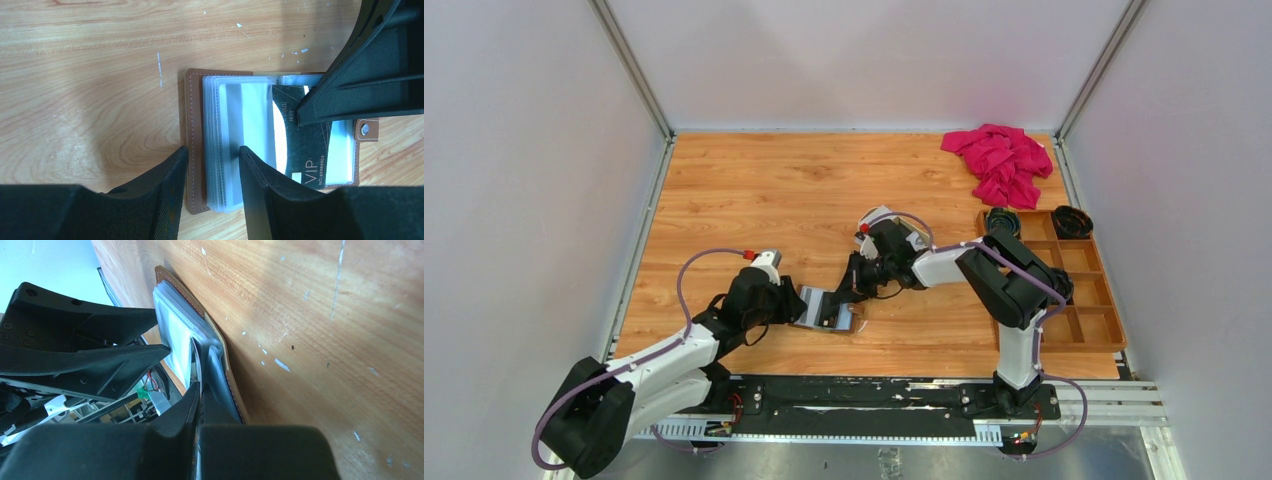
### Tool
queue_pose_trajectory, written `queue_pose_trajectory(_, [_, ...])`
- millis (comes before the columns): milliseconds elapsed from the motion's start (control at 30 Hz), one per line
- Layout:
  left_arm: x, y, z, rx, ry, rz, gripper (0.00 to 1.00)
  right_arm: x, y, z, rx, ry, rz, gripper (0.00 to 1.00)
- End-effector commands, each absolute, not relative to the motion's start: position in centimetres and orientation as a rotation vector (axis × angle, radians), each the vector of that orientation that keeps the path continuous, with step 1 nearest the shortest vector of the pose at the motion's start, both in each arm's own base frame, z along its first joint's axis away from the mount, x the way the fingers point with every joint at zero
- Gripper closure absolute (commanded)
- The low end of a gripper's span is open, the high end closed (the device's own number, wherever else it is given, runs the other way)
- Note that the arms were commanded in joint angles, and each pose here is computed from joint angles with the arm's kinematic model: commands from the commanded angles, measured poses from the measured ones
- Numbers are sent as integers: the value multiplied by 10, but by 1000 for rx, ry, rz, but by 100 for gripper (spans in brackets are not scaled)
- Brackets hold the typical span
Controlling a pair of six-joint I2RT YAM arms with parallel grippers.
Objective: Put the credit cards into the card holder
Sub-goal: Insert the credit card into the card holder.
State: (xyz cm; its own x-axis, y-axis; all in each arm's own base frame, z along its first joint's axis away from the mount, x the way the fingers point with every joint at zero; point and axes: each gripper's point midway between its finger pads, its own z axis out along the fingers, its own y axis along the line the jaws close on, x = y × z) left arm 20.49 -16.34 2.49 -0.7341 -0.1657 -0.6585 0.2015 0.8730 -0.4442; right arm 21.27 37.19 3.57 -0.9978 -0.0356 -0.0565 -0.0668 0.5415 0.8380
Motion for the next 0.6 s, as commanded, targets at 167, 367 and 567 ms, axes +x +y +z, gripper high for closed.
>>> queue_pose_trajectory(167, [197, -164, 18, 49, 2353, -660, 55, 197, 364, -2, -48, 2894, 1396, 100])
queue_pose_trajectory(367, [197, -166, 19, 57, 2353, -668, 55, 199, 368, -3, -93, 2879, 1413, 100])
queue_pose_trajectory(567, [195, -169, 23, 63, 2343, -702, 54, 202, 371, -4, -103, 2859, 1429, 100])
